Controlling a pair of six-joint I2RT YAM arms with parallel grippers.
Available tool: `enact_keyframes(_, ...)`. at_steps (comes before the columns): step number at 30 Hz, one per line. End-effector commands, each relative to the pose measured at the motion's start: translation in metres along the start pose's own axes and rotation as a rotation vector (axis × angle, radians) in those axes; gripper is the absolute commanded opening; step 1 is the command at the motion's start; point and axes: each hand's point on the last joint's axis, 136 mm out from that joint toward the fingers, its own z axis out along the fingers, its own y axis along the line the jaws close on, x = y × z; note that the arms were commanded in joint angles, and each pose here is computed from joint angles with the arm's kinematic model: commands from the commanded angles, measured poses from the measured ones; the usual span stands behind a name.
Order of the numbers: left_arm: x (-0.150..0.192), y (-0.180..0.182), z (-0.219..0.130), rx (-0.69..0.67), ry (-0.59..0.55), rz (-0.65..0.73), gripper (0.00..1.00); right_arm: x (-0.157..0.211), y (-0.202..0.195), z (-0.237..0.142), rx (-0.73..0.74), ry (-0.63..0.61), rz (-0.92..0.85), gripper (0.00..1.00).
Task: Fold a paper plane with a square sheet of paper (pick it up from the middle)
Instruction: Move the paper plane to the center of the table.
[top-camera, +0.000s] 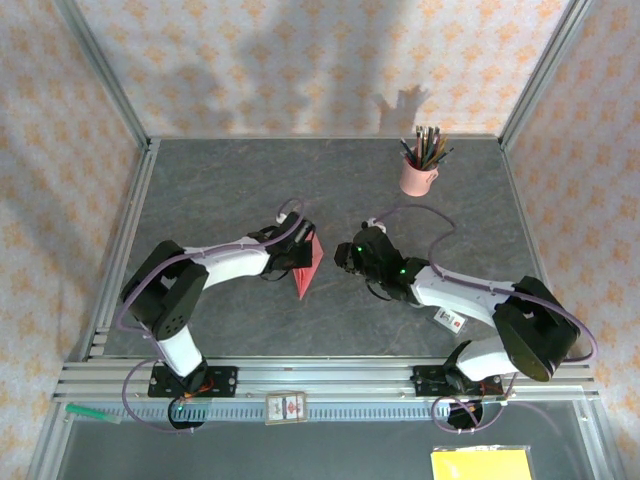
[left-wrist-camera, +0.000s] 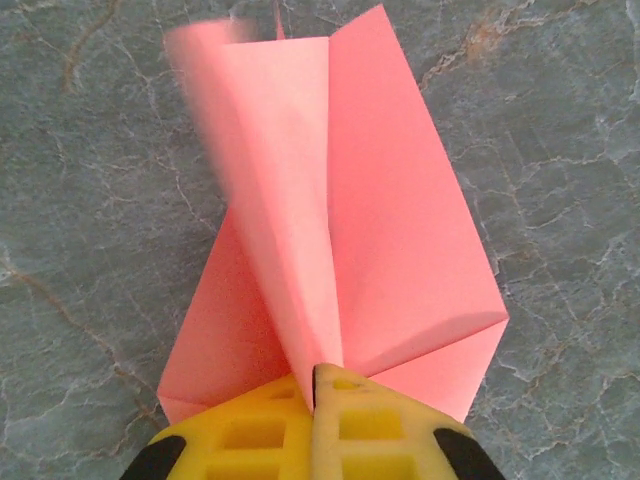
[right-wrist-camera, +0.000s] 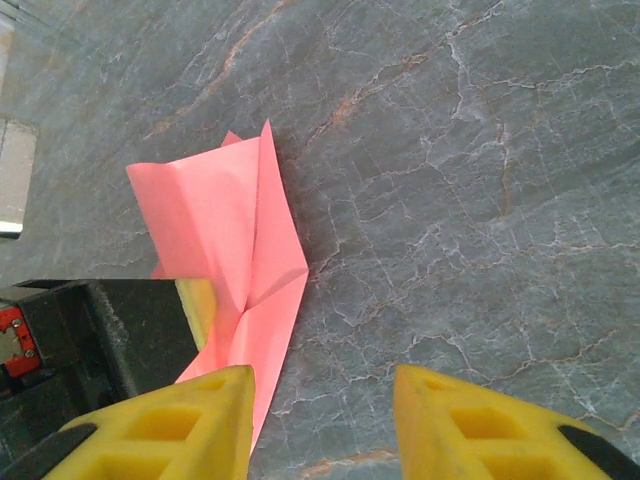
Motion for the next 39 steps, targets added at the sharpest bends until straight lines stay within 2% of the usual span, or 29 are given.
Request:
enact_keyframes(1, 0.000, -0.005, 0.005, 0.010, 0.024, 0.005, 0.15, 0.003, -0.006, -0.001, 0.015, 0.010, -0.022, 0.40)
enact_keyframes(5, 0.001, -0.003, 0.012, -0.011, 0.028, 0.008, 0.27, 0.006, -0.007, 0.002, 0.018, 0.025, -0.023, 0.40)
enact_keyframes(15, 0.009, 0.007, 0.027, -0.064, 0.046, 0.020, 0.35, 0.008, -0.007, 0.008, 0.026, 0.044, -0.031, 0.40)
enact_keyframes(22, 0.000, 0.009, 0.018, -0.075, 0.000, 0.015, 0.50, 0.005, -0.006, 0.008, 0.038, 0.043, -0.039, 0.40)
enact_keyframes(26, -0.016, 0.000, 0.004, -0.047, -0.044, 0.006, 0.52, -0.007, -0.011, 0.001, 0.071, 0.009, -0.052, 0.41)
enact_keyframes(30, -0.038, -0.009, -0.019, -0.019, -0.111, 0.008, 0.59, -0.034, -0.018, -0.014, 0.158, -0.074, -0.108, 0.42)
enact_keyframes(35, -0.065, -0.010, -0.050, -0.001, -0.205, 0.007, 0.65, -0.080, -0.029, -0.044, 0.330, -0.251, -0.186, 0.45)
enact_keyframes(38, -0.088, 0.000, -0.081, 0.007, -0.323, -0.019, 0.68, -0.115, -0.047, -0.071, 0.495, -0.397, -0.219, 0.53)
enact_keyframes(39, -0.096, 0.008, -0.094, -0.002, -0.381, -0.033, 0.72, -0.126, -0.056, -0.082, 0.550, -0.448, -0.217, 0.59)
